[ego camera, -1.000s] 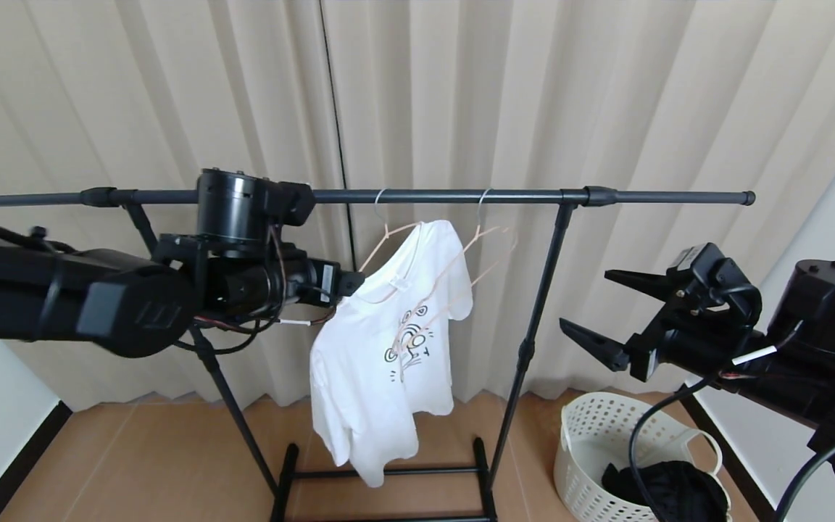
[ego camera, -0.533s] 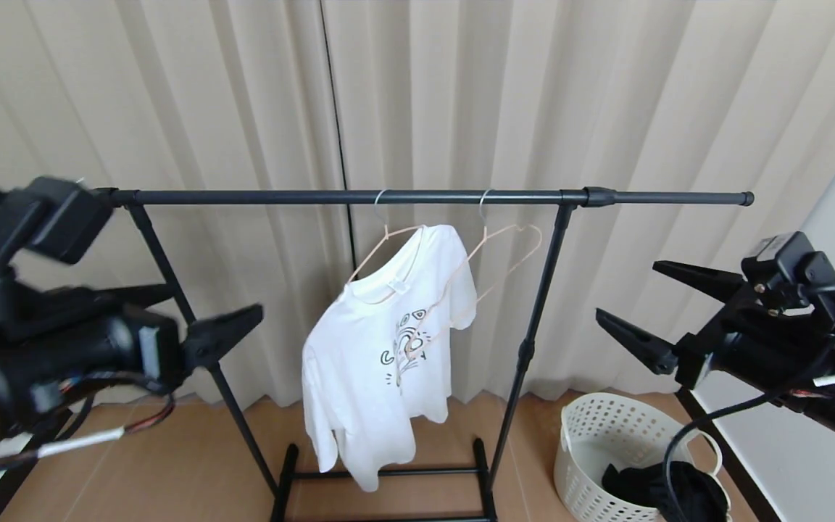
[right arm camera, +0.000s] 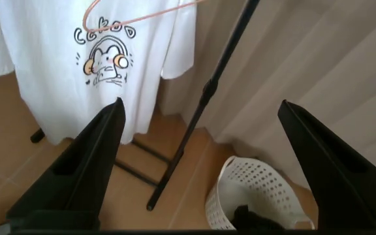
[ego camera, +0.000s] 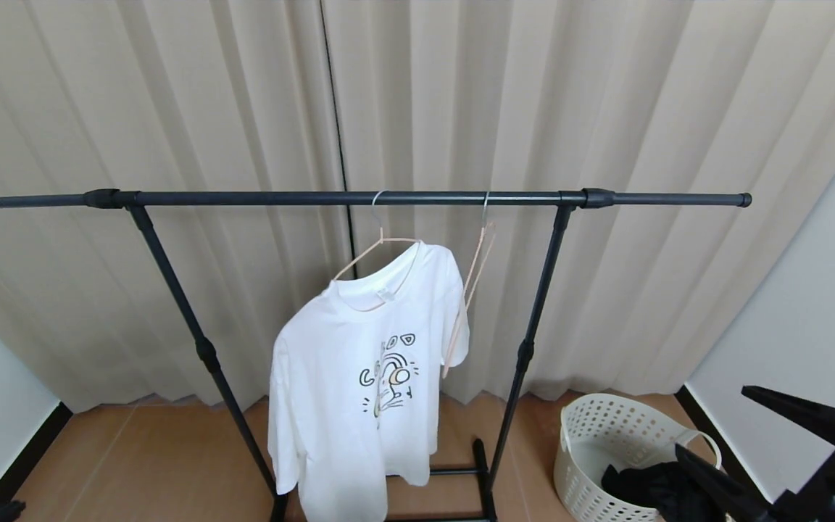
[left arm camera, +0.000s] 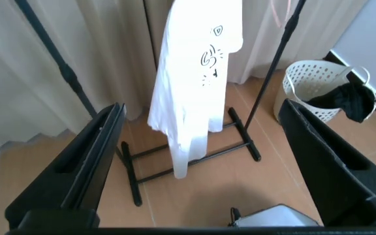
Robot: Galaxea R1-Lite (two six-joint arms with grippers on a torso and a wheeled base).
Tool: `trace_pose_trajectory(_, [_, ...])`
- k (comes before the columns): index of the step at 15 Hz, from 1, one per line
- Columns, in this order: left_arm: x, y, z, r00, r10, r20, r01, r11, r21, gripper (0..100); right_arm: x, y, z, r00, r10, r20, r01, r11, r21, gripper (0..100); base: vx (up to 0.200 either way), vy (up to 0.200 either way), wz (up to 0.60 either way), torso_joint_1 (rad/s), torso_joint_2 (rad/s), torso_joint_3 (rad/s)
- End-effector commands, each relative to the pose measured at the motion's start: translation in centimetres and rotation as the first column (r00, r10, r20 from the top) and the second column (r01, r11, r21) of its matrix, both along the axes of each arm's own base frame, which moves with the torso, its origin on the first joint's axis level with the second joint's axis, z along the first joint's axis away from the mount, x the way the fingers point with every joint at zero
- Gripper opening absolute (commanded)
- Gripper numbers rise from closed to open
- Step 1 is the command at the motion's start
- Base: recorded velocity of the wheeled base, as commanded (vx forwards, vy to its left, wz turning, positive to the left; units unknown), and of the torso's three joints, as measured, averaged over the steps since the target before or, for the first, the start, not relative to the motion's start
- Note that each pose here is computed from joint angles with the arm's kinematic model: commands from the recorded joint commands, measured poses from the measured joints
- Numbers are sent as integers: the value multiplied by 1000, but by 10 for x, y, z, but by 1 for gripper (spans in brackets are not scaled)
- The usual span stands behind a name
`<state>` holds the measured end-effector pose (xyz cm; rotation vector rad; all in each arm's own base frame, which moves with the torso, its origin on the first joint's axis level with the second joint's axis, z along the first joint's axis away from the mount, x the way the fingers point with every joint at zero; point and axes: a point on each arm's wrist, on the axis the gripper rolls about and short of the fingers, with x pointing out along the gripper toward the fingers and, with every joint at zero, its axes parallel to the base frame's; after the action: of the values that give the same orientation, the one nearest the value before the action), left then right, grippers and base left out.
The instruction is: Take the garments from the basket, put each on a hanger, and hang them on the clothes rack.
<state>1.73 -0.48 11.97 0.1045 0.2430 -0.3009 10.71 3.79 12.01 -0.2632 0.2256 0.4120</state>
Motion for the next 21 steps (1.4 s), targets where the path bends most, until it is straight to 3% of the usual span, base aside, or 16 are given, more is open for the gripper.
trace_pose_trajectory(1, [-23, 10, -20, 998, 2, 61, -1, 1000, -26, 100, -48, -16, -7, 1000, -2, -12, 2, 1000, -7, 100, 0, 0, 0, 0, 0, 0])
trace_pose_trajectory(4, [-26, 11, -34, 1000, 5, 30, -4, 1000, -18, 100, -84, -28, -25, 999, 13, -36, -13, 1000, -15, 100, 0, 0, 0, 0, 0, 0])
trace_pose_trajectory(7, [-26, 11, -34, 1000, 9, 19, -8, 999, -47, 100, -103, -35, -38, 999, 0, -51, -1, 1000, -10, 100, 0, 0, 0, 0, 0, 0])
trace_pose_trajectory(9, [-26, 11, -34, 1000, 14, 18, -13, 999, -52, 100, -106, -37, -39, 998, -34, -58, 36, 998, 42, 100, 0, 0, 0, 0, 0, 0])
trace_pose_trajectory(11, [-26, 11, -35, 998, 56, 13, -56, 996, -63, 100, -108, -37, -41, 995, -74, -70, 83, 988, 134, 100, 0, 0, 0, 0, 0, 0])
trace_pose_trajectory(13, [-26, 11, -34, 994, 105, 12, -104, 993, -62, 100, -110, -38, -42, 994, -92, -63, 100, 983, 151, 100, 0, 0, 0, 0, 0, 0])
trace_pose_trajectory(18, [-32, 10, -35, 957, 284, 64, -278, 957, -82, 100, -111, -39, -41, 985, -162, -51, 168, 975, 144, 100, 0, 0, 0, 0, 0, 0])
trace_pose_trajectory(19, [-34, 9, -36, 932, 351, 88, -343, 935, -87, 100, -113, -39, -41, 977, -210, -39, 213, 965, 150, 100, 0, 0, 0, 0, 0, 0])
trace_pose_trajectory(21, [-38, 8, -37, 910, 393, 134, -381, 918, -108, 100, -114, -39, -42, 968, -250, -22, 250, 955, 157, 100, 0, 0, 0, 0, 0, 0])
